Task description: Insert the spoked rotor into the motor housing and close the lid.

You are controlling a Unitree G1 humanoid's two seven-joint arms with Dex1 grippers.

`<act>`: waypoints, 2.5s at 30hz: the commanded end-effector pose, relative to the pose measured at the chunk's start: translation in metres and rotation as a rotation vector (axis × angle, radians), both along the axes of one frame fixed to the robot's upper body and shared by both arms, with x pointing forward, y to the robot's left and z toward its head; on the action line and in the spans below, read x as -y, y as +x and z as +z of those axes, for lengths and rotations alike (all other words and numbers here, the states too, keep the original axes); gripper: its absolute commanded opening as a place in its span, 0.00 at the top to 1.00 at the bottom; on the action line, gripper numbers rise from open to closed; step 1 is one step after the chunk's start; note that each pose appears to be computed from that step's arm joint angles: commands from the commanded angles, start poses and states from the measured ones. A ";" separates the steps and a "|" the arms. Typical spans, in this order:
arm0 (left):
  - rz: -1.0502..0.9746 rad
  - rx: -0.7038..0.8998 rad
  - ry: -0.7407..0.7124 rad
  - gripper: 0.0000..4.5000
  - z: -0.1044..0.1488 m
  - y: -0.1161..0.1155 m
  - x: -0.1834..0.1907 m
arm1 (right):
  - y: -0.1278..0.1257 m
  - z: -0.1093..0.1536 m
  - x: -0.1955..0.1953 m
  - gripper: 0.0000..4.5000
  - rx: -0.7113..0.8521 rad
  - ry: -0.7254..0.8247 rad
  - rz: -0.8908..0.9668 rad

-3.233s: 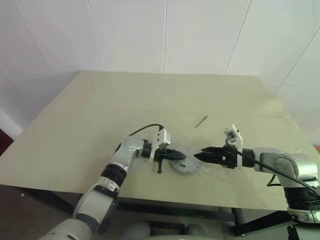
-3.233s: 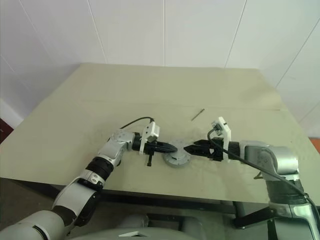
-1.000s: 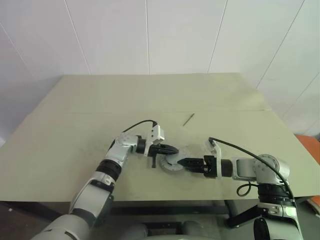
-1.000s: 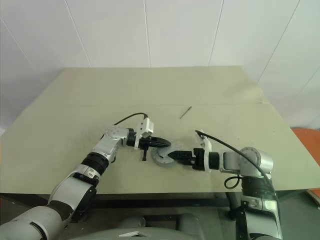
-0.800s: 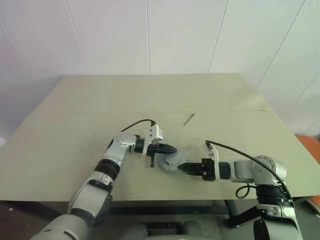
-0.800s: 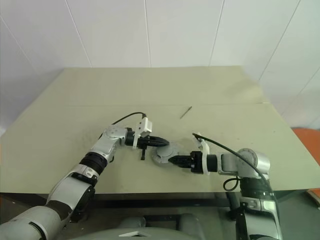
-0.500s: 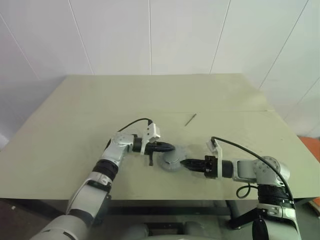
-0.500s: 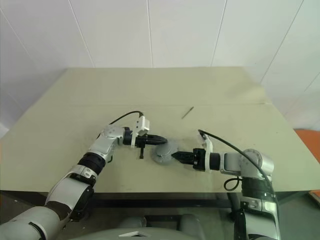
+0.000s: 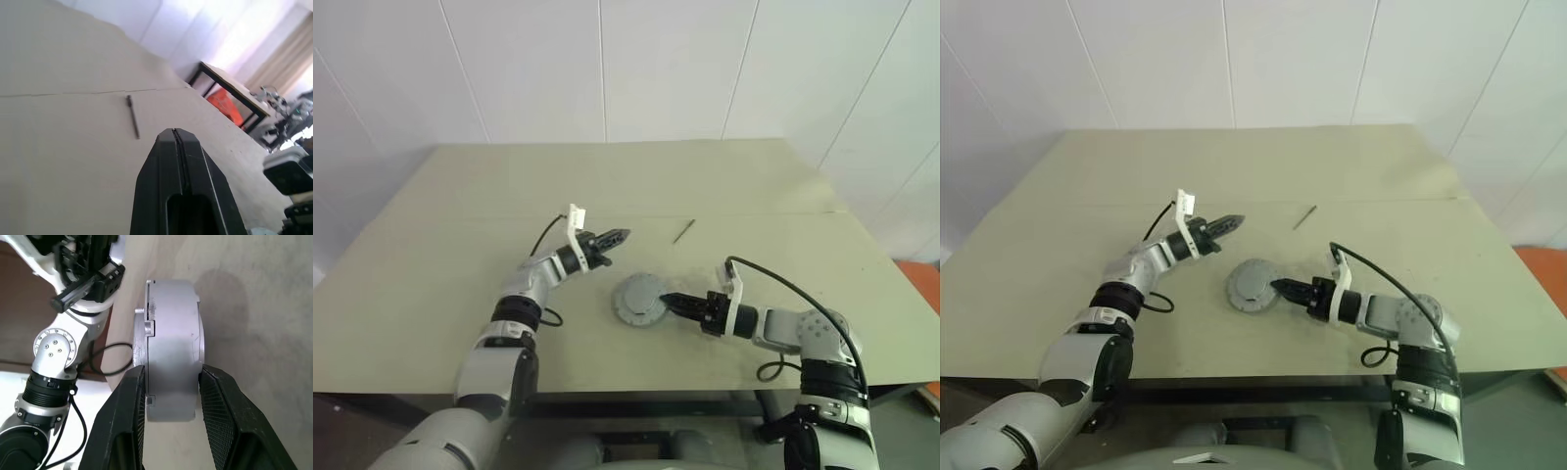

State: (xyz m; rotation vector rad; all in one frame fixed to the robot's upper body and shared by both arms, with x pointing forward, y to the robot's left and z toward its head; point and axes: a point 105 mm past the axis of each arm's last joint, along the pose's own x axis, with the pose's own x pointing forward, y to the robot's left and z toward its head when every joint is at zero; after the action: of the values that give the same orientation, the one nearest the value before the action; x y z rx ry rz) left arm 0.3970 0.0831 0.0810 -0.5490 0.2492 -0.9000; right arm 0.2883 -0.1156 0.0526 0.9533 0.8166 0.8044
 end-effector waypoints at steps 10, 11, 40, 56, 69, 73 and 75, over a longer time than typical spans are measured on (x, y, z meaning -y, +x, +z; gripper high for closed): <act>0.159 -0.086 -0.101 1.00 -0.001 0.003 -0.041 | 0.022 0.039 -0.007 0.72 0.179 0.066 -0.021; 0.163 -0.119 -0.102 1.00 -0.005 0.001 -0.043 | 0.025 0.046 -0.007 0.72 0.197 0.103 -0.033; 0.133 -0.474 -0.664 0.00 0.021 -0.036 -0.063 | 0.076 0.079 -0.063 0.72 0.310 0.306 -0.112; -0.020 -0.518 -0.528 0.00 0.019 -0.051 -0.041 | 0.074 0.069 -0.069 0.72 0.302 0.245 -0.081; 0.024 -0.404 -0.467 0.21 0.018 -0.036 -0.039 | 0.074 0.064 -0.070 0.72 0.287 0.236 -0.088; 0.000 -0.364 -0.501 0.47 0.024 -0.037 -0.037 | 0.074 0.065 -0.069 0.72 0.286 0.246 -0.092; 0.003 -0.367 -0.517 0.49 0.024 -0.037 -0.037 | 0.073 0.069 -0.069 0.72 0.286 0.276 -0.093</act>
State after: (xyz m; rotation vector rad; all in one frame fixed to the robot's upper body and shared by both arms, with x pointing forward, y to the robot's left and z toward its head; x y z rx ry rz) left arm 0.3552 0.1205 0.0880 -1.2142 0.4081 -0.8233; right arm 0.3579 -0.0526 0.0957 1.0800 0.4930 0.8933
